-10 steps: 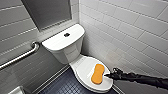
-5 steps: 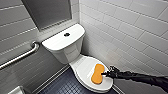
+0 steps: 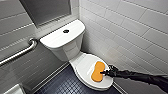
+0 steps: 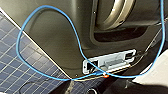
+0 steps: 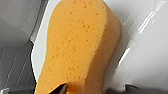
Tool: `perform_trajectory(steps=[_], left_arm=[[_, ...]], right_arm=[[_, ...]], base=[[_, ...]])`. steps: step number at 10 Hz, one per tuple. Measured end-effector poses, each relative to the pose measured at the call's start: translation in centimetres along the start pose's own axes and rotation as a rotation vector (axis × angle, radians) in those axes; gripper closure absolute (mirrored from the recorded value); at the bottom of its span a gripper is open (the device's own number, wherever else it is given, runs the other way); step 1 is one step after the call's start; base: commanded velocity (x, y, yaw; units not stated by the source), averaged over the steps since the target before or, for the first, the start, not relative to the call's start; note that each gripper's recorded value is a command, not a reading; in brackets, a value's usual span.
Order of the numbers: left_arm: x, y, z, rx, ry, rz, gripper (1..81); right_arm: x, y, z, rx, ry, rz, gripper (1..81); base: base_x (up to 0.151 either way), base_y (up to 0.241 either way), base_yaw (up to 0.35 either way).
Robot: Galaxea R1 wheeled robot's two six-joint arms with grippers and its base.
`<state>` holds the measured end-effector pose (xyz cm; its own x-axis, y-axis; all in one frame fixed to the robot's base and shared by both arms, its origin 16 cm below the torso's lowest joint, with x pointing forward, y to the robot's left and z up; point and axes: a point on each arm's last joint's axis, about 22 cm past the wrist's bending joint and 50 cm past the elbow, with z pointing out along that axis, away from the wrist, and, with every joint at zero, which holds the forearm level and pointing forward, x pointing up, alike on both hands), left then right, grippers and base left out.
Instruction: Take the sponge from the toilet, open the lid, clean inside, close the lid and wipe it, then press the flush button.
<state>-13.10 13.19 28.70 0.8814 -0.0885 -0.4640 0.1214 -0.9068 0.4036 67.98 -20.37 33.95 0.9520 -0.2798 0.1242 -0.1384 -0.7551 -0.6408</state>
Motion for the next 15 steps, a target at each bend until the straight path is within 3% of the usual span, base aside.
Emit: perform_trajectory(steps=[3, 7, 11, 15], left_arm=[[0.9, 0.0, 0.1, -0.001, 0.015, 0.005, 1.0], [0.9, 0.0, 0.1, -0.001, 0.015, 0.005, 1.0], [0.9, 0.0, 0.1, 0.0, 0.014, 0.005, 1.0], [0.8, -0.1, 0.1, 0.001, 0.011, 0.005, 1.0]], right_arm=[[0.4, -0.1, 0.0, 0.008, 0.02, 0.01, 1.0], [1.7, -1.9, 0.1, 0.072, 0.107, 0.039, 1.0], [-0.5, -1.9, 2.1, 0.075, 0.097, 0.069, 1.0], [-0.1, -1.6, 3.2, 0.064, 0.12, 0.076, 1.0]], base=[[0.0, 0.0, 0.0], [0.0, 0.0, 0.0], [0.0, 0.0, 0.0], [0.0, 0.0, 0.0]])
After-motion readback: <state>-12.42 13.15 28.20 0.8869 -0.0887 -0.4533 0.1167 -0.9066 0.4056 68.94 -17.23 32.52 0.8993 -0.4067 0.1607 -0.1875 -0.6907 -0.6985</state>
